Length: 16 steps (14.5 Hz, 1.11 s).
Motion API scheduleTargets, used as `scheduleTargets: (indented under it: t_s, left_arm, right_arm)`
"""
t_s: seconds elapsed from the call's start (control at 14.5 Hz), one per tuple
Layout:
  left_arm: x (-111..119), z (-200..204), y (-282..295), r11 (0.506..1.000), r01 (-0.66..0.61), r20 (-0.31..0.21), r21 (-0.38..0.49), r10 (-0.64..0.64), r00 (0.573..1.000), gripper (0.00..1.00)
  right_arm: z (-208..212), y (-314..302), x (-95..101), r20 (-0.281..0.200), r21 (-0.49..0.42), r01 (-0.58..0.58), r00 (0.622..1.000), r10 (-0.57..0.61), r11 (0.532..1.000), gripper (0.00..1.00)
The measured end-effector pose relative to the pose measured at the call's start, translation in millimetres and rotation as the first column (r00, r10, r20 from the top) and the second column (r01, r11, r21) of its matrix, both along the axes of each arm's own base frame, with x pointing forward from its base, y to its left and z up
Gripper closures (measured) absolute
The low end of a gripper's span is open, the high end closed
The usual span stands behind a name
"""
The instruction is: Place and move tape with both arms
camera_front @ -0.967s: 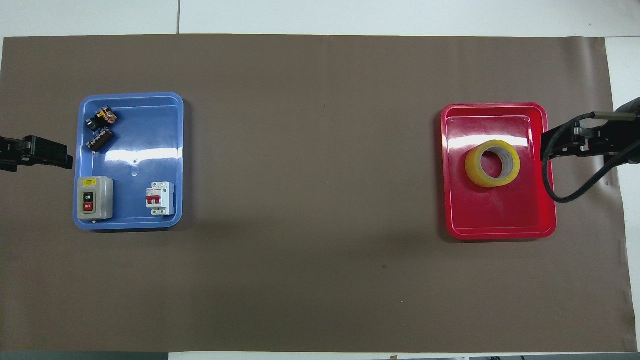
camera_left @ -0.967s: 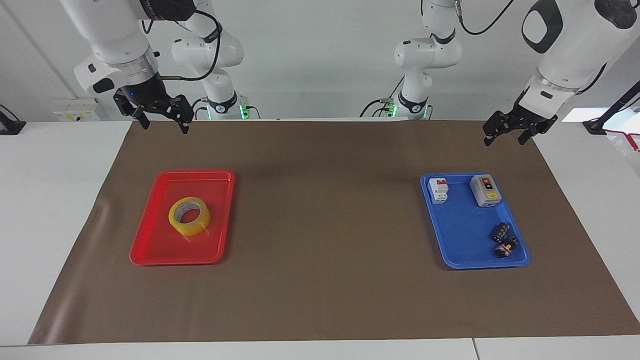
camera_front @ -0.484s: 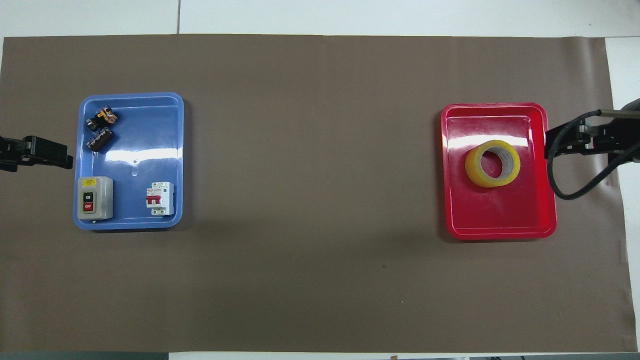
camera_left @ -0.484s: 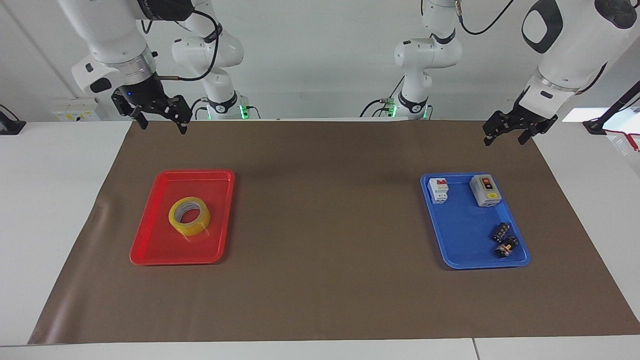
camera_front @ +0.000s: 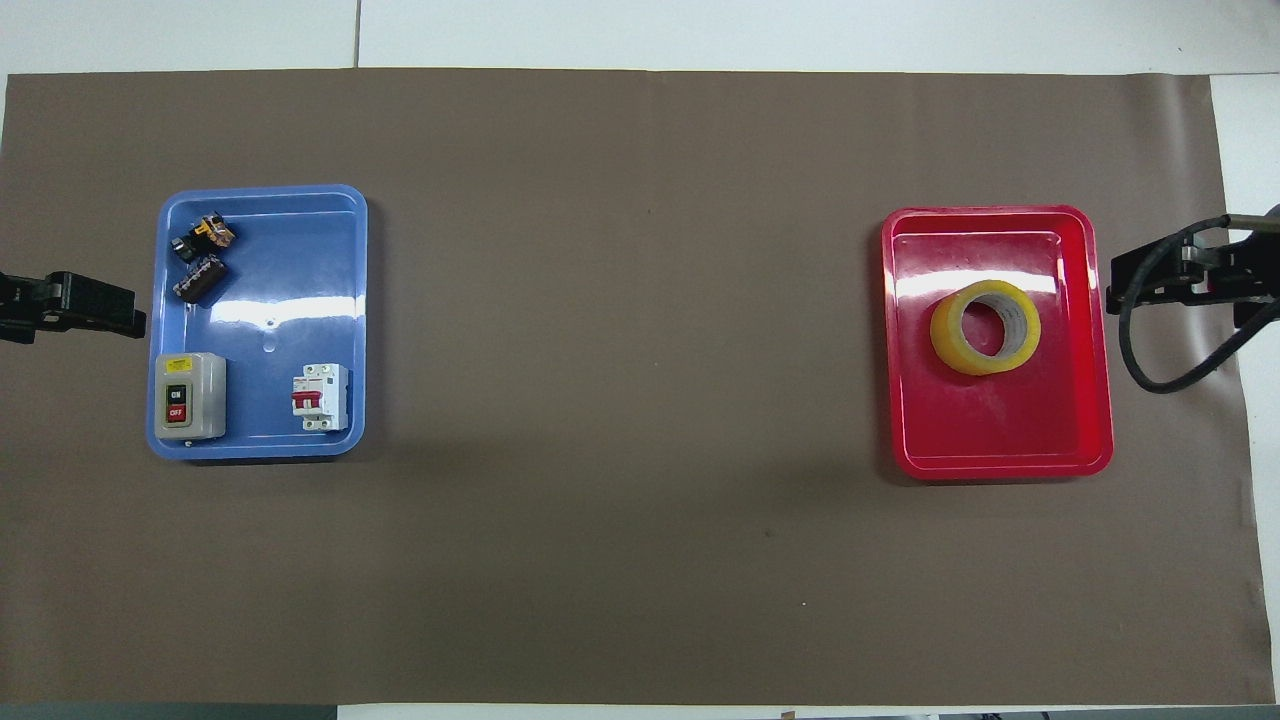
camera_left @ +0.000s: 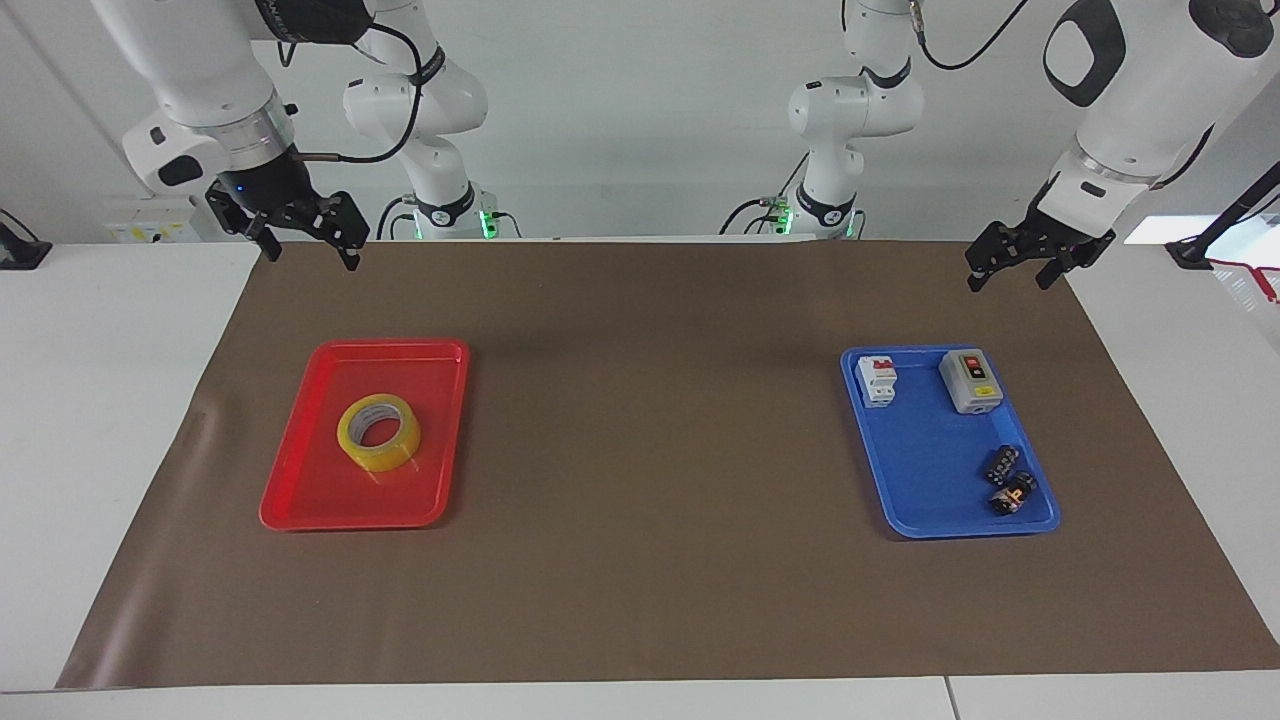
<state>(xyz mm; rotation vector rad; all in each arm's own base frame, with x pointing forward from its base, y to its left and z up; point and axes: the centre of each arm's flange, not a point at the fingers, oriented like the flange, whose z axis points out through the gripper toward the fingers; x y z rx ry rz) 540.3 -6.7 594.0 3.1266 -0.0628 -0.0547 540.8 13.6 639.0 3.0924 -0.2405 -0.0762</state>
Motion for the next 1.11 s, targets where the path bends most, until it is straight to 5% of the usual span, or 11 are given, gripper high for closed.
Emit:
scheduleTargets:
  t_s: [1.11]
  left_arm:
    - [0.0, 0.0, 0.0, 1.000, 0.000, 0.000, 0.000, 0.000, 1.000, 0.00]
  right_arm:
    - [3.2, -8.2, 0.0, 0.003, 0.004, -0.070, 0.998, 0.070, 0.998, 0.00]
